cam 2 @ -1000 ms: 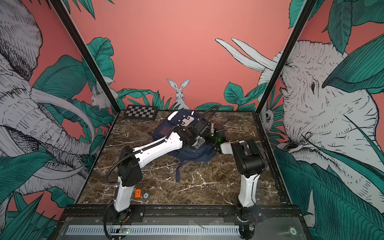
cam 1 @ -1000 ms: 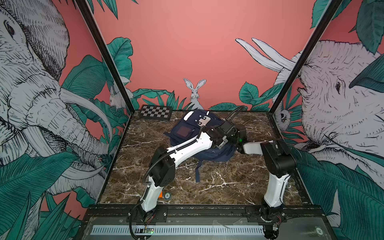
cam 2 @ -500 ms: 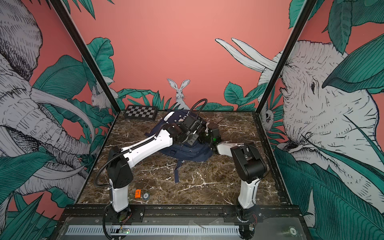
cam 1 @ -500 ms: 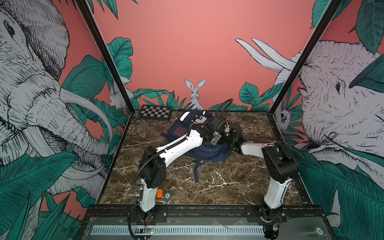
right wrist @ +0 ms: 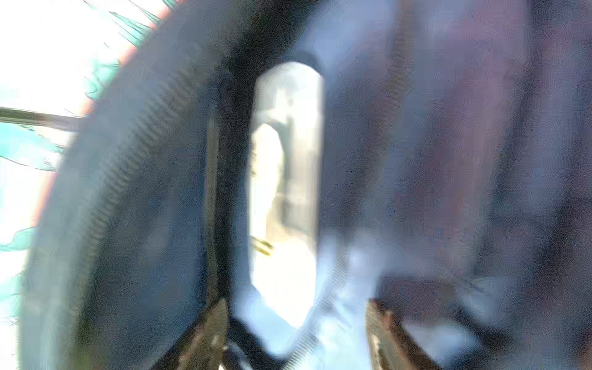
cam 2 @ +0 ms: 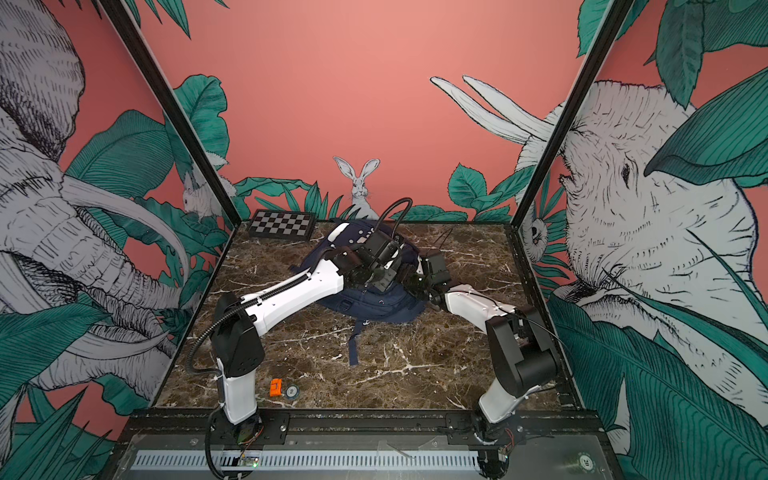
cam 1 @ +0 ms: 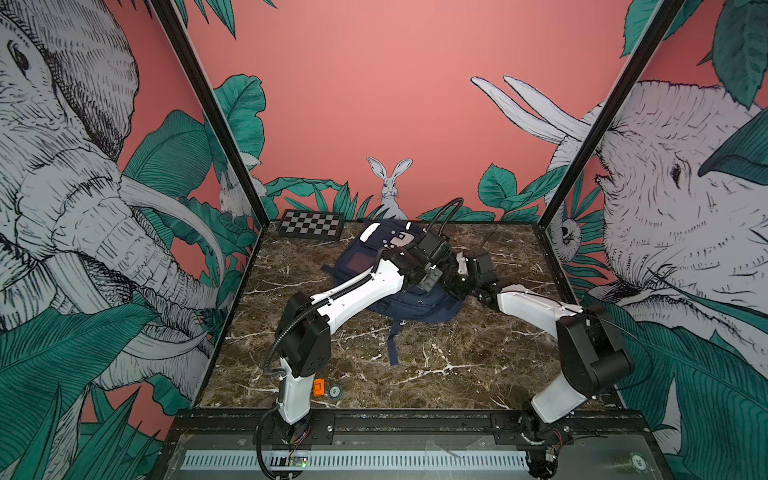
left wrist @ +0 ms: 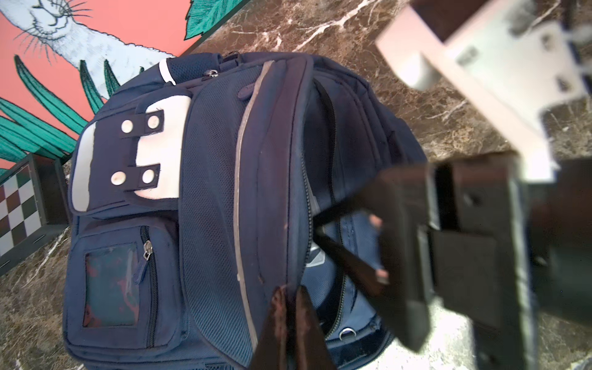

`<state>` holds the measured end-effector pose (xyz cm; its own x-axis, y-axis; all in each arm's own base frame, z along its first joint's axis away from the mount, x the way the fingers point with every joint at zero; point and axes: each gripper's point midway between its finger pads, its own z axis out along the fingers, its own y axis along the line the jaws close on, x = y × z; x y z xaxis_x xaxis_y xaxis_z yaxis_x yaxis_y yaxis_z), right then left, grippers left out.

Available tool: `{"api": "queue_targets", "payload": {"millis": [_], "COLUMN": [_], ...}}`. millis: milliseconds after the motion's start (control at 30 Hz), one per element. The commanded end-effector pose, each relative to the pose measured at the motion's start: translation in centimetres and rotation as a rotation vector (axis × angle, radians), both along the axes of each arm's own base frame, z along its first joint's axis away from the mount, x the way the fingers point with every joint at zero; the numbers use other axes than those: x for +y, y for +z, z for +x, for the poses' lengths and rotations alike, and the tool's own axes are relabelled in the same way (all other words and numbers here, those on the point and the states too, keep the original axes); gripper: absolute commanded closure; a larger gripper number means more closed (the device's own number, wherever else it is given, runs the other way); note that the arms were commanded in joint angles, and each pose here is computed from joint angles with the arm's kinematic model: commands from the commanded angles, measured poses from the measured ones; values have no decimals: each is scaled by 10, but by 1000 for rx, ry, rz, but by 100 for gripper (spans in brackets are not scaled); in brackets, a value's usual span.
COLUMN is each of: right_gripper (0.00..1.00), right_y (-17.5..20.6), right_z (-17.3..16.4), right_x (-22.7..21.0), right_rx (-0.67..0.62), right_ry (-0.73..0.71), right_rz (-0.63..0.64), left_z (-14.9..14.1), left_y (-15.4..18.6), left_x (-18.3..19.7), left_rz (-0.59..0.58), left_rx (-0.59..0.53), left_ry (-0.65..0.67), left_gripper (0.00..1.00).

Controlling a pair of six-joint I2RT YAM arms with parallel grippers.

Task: Pack books, pencil case, and school supplies into a backpack
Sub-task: Place the loose stationery in the student bag, then close the student bag at the top-center of the table.

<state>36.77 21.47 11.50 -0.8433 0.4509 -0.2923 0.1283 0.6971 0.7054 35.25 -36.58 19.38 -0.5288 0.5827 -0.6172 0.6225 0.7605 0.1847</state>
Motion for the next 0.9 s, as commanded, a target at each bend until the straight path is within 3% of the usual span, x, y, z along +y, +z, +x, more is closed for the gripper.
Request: {"api": "queue_targets", "payload": {"millis": [0, 67, 267, 500, 667, 867], "right_gripper": [43, 47, 55, 56, 57, 61], "right_y": [7, 15, 41, 42, 30, 12], "right_z": [-21, -32, -52, -66, -63, -58], "right_x": [-33, -45, -30, 24, 76, 114], "right_rx": [-54, -88, -182, -244, -261, -242], "right_ry": [-7, -4, 103, 198, 251, 263], "right_rz": [-166, -221, -299, -391, -436, -489], "left_z": [-11, -17, -27, -23, -4, 11], "left_y": [0, -14, -22, -22, -37, -58], "left_x": [8, 12, 36, 86, 115, 108], "left_rz": [-2, 11, -5, -93, -277, -427], "left_rx": [20, 48, 40, 37, 166, 312], "left_ry": [-24, -19, 46, 205, 307, 304], "left_gripper": [98, 79, 50, 47, 46, 46]}}
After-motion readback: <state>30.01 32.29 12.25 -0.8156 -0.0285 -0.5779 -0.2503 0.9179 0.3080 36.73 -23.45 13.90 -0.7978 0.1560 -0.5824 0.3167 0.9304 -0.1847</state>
